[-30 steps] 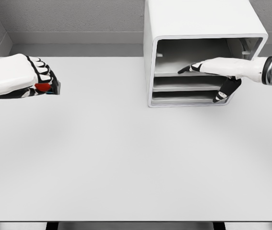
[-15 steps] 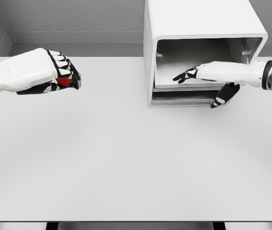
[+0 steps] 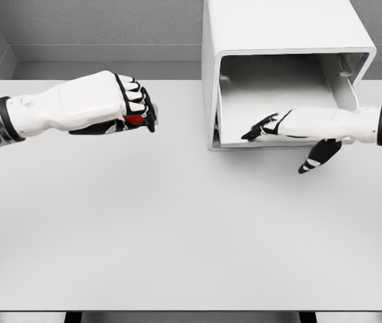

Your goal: Slide open multi-storey tabletop storage cabinets and put open load switch and slide close multi-storey tabletop storage cabinets

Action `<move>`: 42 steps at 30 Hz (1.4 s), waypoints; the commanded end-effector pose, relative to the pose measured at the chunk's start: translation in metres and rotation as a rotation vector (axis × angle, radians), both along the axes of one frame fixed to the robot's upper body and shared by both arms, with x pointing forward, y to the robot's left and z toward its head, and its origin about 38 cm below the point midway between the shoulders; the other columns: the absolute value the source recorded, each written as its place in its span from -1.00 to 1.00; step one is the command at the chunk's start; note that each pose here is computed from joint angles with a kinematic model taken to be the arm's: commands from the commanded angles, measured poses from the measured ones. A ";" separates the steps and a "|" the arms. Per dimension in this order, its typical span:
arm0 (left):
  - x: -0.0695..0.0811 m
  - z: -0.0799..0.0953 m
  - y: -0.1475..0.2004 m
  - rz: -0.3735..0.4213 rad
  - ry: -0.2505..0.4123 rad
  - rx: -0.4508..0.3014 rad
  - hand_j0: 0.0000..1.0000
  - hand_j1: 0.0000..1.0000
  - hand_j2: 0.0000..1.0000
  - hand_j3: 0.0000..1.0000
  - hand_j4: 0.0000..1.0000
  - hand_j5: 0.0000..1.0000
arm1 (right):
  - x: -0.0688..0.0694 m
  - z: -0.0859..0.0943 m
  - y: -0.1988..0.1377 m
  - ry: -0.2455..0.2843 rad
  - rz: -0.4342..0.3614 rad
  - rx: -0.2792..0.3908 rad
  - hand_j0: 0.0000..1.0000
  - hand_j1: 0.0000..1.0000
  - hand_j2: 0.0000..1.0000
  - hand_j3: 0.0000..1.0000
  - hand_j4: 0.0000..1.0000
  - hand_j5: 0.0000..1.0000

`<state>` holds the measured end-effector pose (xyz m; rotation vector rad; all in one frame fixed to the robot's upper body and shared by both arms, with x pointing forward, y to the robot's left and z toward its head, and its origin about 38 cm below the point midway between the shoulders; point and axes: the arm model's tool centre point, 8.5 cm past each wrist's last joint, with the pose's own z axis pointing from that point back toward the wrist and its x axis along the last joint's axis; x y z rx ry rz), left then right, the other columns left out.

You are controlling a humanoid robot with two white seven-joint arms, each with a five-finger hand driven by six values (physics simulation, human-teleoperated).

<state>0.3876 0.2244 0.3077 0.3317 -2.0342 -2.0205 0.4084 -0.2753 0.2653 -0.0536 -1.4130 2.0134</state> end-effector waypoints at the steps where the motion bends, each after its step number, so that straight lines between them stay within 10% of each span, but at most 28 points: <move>1: -0.001 -0.005 -0.012 -0.029 0.019 -0.018 -0.06 -0.06 -0.06 -0.06 -0.06 -0.06 | -0.007 0.001 -0.004 -0.014 0.055 -0.007 1.00 1.00 1.00 1.00 1.00 1.00; 10: 0.000 0.002 -0.042 -0.100 0.001 -0.045 -0.06 -0.06 -0.06 -0.06 -0.06 -0.06 | -0.024 0.004 -0.011 -0.025 0.151 0.024 1.00 1.00 1.00 1.00 1.00 1.00; 30: -0.002 0.036 -0.092 -0.222 -0.081 -0.073 -0.06 -0.06 -0.06 -0.06 -0.06 -0.06 | -0.039 0.022 -0.063 0.027 0.029 0.036 1.00 1.00 1.00 1.00 1.00 1.00; 42: 0.001 0.019 -0.135 -0.269 -0.064 -0.001 -0.04 -0.04 -0.04 -0.04 -0.04 -0.04 | -0.044 0.031 -0.074 0.011 0.008 0.012 1.00 1.00 1.00 1.00 1.00 1.00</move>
